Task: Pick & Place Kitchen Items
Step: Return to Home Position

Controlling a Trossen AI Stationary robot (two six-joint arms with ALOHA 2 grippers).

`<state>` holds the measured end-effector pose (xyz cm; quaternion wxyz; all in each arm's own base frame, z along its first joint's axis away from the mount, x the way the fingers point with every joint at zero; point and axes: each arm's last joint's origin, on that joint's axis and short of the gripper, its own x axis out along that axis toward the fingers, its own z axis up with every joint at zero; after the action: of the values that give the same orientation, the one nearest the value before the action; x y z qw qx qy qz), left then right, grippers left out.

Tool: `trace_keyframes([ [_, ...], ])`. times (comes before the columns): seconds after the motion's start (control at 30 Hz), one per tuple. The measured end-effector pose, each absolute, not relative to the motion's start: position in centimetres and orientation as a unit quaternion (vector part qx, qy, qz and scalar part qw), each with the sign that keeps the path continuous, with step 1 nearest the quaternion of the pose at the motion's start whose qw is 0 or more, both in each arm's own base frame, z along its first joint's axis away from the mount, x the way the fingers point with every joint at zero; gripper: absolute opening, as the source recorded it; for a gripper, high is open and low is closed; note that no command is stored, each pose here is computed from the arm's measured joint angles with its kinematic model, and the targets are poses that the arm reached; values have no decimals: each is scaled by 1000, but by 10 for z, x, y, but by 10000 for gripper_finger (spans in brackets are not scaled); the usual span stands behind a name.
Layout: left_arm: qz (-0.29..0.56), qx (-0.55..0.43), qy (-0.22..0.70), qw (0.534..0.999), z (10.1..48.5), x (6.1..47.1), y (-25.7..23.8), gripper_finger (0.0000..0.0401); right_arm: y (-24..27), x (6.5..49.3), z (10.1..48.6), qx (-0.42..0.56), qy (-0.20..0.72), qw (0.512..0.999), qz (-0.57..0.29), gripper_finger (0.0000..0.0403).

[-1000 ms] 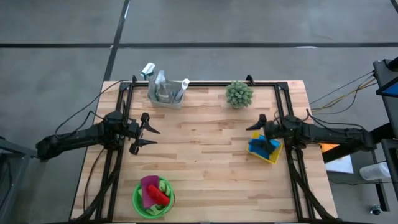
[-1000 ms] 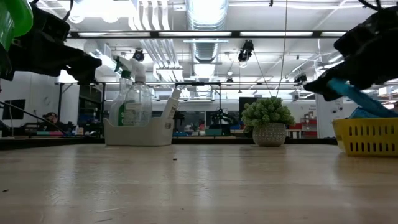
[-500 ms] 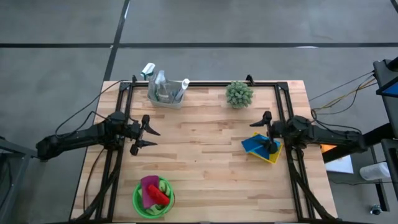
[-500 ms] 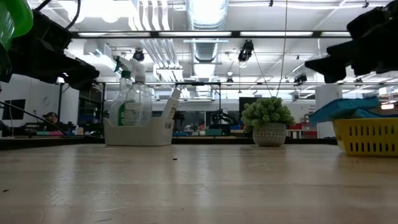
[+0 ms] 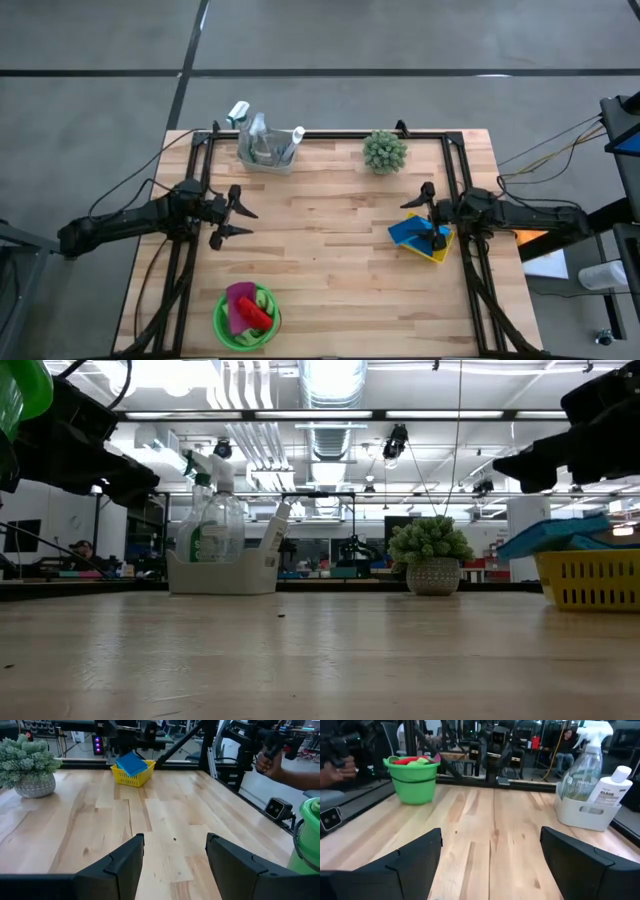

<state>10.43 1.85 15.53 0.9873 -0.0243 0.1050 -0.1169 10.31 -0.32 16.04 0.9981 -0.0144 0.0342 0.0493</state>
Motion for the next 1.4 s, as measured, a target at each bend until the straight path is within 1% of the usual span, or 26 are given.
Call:
trace_keyframes([
  [0.23,-160,16,93,983,156,104,16,219,-3,102,162,-13,24,998,49,334],
  [0.33,-145,8,95,985,156,104,17,219,-3,100,165,-14,9,999,49,334],
  [0.5,-142,3,95,985,156,104,17,219,-3,97,168,-17,-15,998,50,334],
  [0.63,-137,0,92,986,157,104,18,219,-2,97,169,-17,-12,998,53,334],
  [0.83,-98,7,93,991,157,105,20,219,-2,97,169,5,-11,998,54,334],
  [0.97,-97,4,101,990,155,105,20,219,-2,97,169,22,-10,998,54,334],
  [1.4,-98,4,103,990,155,105,20,219,-2,96,172,22,-16,998,58,334],
])
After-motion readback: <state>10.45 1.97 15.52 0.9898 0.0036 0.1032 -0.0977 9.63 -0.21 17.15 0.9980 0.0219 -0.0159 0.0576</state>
